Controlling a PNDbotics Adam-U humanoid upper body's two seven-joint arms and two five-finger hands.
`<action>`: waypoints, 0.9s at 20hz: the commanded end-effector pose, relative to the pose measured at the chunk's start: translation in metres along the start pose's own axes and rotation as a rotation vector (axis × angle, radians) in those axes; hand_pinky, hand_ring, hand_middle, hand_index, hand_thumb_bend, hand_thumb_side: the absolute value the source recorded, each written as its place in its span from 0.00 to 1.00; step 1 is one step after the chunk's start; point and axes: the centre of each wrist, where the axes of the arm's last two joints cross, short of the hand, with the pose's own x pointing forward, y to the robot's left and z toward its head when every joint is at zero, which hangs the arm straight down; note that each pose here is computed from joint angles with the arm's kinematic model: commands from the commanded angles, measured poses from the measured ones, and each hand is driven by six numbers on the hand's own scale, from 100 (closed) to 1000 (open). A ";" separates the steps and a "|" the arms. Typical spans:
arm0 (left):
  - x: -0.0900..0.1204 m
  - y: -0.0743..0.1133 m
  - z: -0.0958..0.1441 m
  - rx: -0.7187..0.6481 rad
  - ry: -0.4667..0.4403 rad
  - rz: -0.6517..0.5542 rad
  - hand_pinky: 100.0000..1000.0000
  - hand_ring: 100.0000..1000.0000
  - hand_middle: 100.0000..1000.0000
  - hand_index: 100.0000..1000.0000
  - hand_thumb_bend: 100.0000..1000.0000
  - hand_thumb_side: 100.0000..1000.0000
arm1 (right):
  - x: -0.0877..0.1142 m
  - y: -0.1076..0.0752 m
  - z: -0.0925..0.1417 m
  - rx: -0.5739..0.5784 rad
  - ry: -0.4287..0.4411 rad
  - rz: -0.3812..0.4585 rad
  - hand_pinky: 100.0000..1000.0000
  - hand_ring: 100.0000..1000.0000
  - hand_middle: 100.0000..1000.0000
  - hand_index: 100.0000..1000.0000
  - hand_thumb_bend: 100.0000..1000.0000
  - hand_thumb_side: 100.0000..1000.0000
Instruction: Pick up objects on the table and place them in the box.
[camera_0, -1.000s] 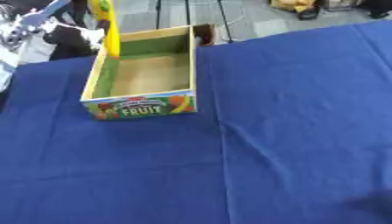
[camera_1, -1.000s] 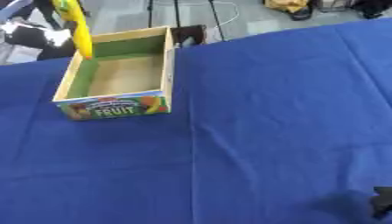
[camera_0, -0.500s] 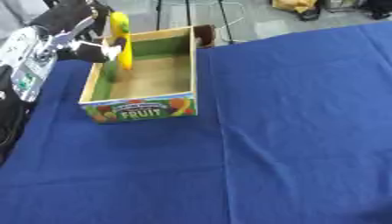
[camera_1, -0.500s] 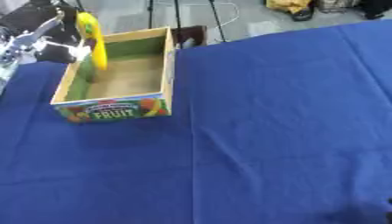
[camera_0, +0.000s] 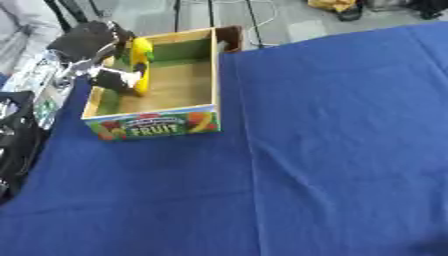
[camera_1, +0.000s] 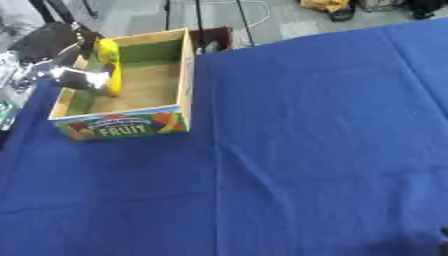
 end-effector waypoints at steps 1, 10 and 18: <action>-0.002 0.001 -0.001 -0.010 -0.025 -0.039 0.20 0.44 0.28 0.39 0.00 0.44 | 0.005 -0.002 -0.004 0.003 -0.027 0.015 0.75 0.42 0.44 0.59 0.00 1.00; 0.011 -0.023 -0.005 -0.095 -0.081 0.087 0.29 0.51 0.39 0.52 0.00 0.51 | 0.006 -0.001 -0.005 0.007 -0.027 0.015 0.76 0.42 0.44 0.59 0.00 1.00; 0.008 0.001 -0.007 0.042 -0.086 0.173 0.45 0.75 0.72 0.90 0.00 0.58 | 0.005 -0.001 -0.003 0.008 -0.011 0.018 0.76 0.42 0.44 0.59 0.00 1.00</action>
